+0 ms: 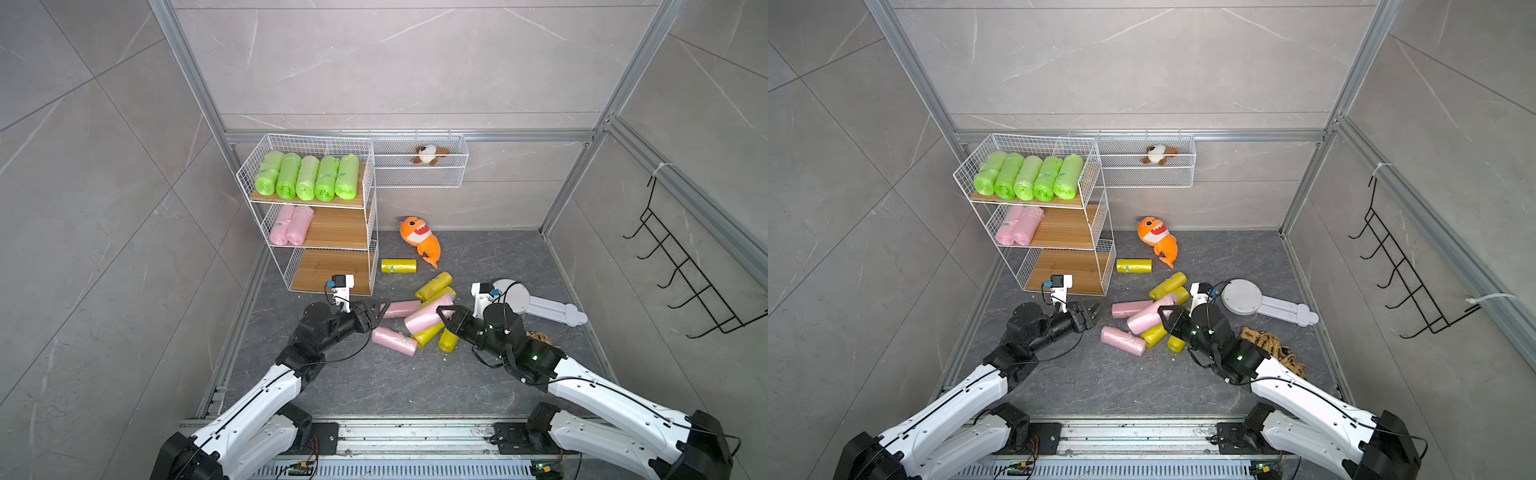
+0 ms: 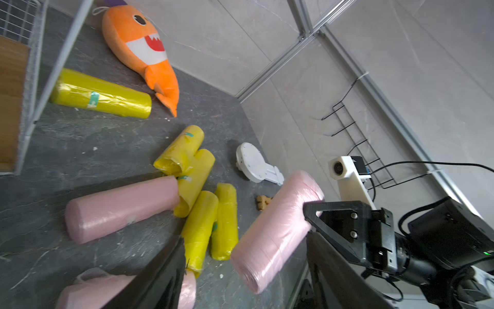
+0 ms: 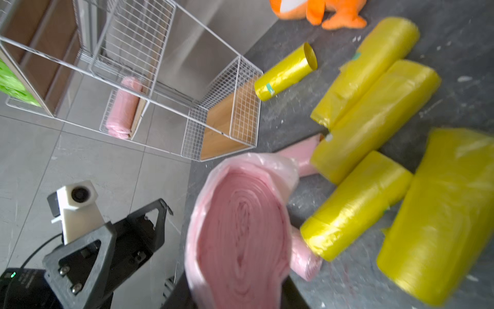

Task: Sort the rolls of trash bags by color and place them on the shelf
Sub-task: Pick up the roll of trash bags from the center of the board, then place the roll of trash bags on the shelf.

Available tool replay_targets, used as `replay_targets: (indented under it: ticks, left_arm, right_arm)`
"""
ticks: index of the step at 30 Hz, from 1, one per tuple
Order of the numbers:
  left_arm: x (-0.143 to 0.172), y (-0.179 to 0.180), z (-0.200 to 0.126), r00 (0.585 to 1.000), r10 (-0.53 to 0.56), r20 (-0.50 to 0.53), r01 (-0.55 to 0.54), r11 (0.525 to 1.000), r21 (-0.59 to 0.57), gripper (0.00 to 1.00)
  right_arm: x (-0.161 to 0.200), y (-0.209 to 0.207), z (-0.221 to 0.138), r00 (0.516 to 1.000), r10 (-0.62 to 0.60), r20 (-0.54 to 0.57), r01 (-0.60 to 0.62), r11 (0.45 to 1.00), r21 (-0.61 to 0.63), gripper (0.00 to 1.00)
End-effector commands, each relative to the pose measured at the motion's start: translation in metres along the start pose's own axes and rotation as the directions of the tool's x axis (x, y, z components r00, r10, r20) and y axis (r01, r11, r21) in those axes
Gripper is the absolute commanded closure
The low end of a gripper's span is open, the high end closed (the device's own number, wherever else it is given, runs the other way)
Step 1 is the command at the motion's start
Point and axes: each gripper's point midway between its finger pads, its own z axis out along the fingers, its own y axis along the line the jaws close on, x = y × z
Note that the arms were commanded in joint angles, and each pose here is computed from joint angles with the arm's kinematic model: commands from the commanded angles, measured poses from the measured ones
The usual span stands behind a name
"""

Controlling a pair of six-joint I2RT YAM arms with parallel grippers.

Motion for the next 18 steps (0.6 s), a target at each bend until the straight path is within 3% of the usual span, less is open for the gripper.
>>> replay_targets:
  ticks: [1, 11, 18]
  left_arm:
    - [-0.020, -0.048, -0.001, 0.999, 0.015, 0.045, -0.024, 0.978, 0.206, 0.23]
    - [-0.030, -0.057, 0.011, 0.998, 0.015, 0.062, -0.031, 0.963, 0.266, 0.13]
    - [-0.040, -0.086, 0.006, 0.997, 0.003, 0.079, -0.035, 0.913, 0.406, 0.11]
  right_arm:
    - [-0.045, 0.060, -0.006, 0.988, -0.014, 0.153, 0.039, 0.986, -0.162, 0.66]
    - [-0.057, 0.113, -0.007, 0.989, 0.009, 0.145, 0.041, 0.939, -0.341, 0.67]
    - [-0.056, 0.137, -0.008, 0.993, 0.013, 0.115, 0.039, 0.898, -0.438, 0.67]
